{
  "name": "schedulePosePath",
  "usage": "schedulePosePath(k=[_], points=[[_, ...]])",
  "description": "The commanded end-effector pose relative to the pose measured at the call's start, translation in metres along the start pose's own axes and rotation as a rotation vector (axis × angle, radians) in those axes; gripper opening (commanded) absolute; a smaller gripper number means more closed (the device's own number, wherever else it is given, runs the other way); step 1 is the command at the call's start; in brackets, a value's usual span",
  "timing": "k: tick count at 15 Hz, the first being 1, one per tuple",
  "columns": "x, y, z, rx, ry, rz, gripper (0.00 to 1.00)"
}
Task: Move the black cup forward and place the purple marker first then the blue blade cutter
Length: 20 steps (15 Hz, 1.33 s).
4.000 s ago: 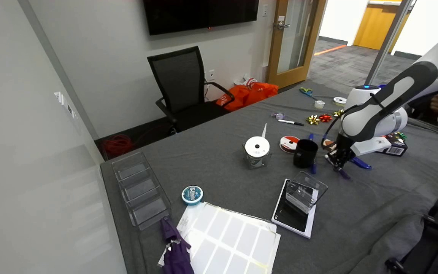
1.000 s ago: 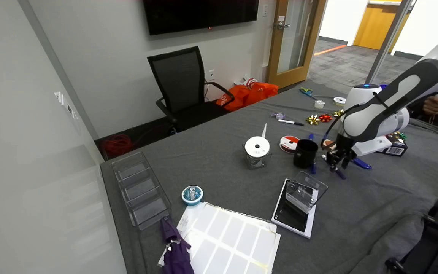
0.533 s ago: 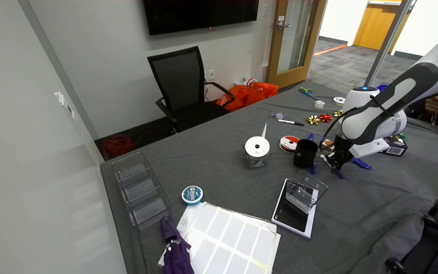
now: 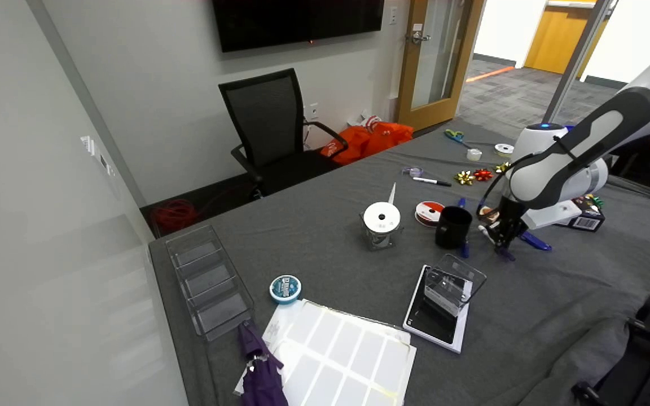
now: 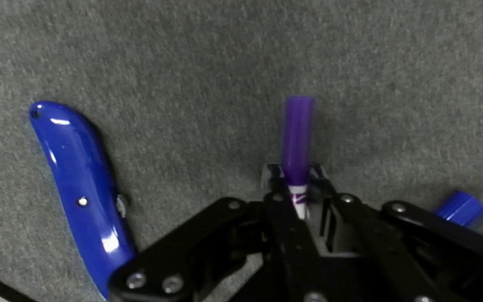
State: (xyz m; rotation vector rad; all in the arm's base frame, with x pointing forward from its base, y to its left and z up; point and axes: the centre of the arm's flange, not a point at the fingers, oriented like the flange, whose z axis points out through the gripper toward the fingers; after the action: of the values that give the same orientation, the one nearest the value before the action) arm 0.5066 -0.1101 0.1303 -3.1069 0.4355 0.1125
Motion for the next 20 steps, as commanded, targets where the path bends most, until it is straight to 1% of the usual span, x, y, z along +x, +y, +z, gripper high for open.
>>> schedulePosePath(k=[1,4,6,9,11,15,18,20], points=[[-0.012,0.013,-0.033,-0.004,-0.030,0.001,0.04],[-0.014,0.016,-0.052,-0.007,-0.068,0.006,0.04],[-0.018,0.012,-0.062,-0.004,-0.119,0.011,0.04],[-0.027,-0.004,-0.081,0.006,-0.209,0.030,0.04],[-0.032,-0.022,-0.098,0.028,-0.258,0.047,0.04],[-0.030,-0.078,-0.133,0.107,-0.321,0.118,0.04],[-0.011,-0.122,-0.158,0.153,-0.348,0.203,0.04],[0.003,-0.142,-0.166,0.157,-0.365,0.276,0.04]])
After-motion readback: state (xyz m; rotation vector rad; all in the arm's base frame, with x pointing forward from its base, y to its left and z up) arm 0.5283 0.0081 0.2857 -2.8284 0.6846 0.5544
